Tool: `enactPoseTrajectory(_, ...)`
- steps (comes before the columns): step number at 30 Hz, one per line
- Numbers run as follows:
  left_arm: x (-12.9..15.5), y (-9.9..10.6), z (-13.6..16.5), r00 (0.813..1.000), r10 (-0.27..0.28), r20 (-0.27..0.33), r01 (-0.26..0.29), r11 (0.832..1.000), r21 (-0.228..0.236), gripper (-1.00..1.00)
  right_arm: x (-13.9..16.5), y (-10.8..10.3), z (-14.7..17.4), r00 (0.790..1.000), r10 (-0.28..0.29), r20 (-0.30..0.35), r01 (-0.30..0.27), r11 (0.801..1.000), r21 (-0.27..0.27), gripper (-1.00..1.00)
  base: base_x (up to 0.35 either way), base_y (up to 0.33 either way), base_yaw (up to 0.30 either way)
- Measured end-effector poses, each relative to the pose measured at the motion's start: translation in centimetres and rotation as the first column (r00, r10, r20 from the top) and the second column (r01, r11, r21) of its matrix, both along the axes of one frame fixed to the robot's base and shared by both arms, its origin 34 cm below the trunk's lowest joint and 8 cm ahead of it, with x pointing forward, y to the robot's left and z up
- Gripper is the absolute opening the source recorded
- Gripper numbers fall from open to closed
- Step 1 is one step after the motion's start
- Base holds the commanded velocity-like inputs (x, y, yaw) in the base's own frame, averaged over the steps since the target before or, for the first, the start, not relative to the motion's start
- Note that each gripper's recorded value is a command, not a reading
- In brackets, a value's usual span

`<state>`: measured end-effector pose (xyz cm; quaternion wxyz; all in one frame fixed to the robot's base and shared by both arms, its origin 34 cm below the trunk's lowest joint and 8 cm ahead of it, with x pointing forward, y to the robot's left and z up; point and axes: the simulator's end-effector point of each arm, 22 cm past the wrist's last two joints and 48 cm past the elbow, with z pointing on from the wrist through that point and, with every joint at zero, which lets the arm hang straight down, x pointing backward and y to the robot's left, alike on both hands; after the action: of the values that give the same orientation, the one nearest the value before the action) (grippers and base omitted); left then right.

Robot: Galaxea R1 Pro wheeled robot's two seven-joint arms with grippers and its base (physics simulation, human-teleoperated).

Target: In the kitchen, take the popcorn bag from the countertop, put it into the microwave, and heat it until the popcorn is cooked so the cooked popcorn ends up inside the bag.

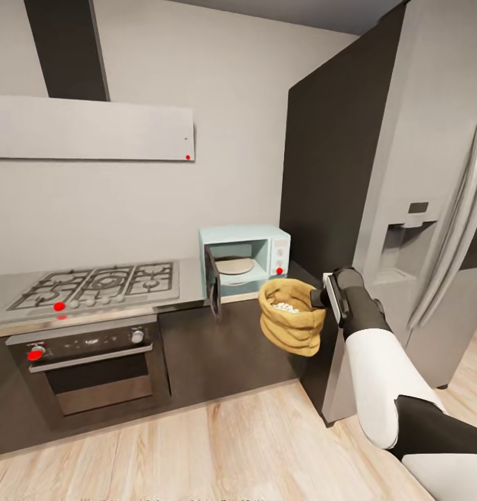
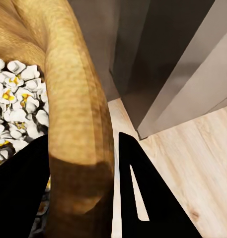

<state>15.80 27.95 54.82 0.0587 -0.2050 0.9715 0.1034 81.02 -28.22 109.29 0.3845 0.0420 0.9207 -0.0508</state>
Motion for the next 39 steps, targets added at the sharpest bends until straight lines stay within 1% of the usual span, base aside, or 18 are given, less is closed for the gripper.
enactPoseTrajectory(8,-0.4,-0.1,0.0,1.000,0.001,-0.011,-0.001,1.000,0.000,1.00,0.2,-0.1,-0.7,1.000,-0.002,-0.011,0.002,1.000,-0.001,-1.00,0.047,-0.035,0.097)
enactPoseTrajectory(24,-0.5,-0.1,0.0,1.000,-0.003,-0.014,0.003,1.000,-0.002,1.00,0.2,-0.2,-0.8,1.000,-0.006,-0.012,0.006,1.000,-0.008,-1.00,0.196,-0.212,0.005)
enactPoseTrajectory(31,-0.7,-0.1,0.0,1.000,-0.002,-0.016,0.002,1.000,-0.001,1.00,0.2,-0.3,-1.1,1.000,-0.007,-0.017,0.006,1.000,-0.008,-1.00,0.189,-0.221,0.145)
enactPoseTrajectory(35,-0.8,0.0,0.0,1.000,0.000,-0.021,0.000,1.000,0.001,1.00,0.3,-0.3,-1.5,1.000,-0.007,-0.023,0.007,1.000,-0.009,-1.00,0.036,-0.039,0.169)
enactPoseTrajectory(39,-0.9,0.0,0.0,1.000,0.000,-0.023,0.000,1.000,0.001,1.00,0.4,-0.3,-1.6,1.000,-0.006,-0.024,0.006,1.000,-0.008,-1.00,0.003,-0.003,0.042)
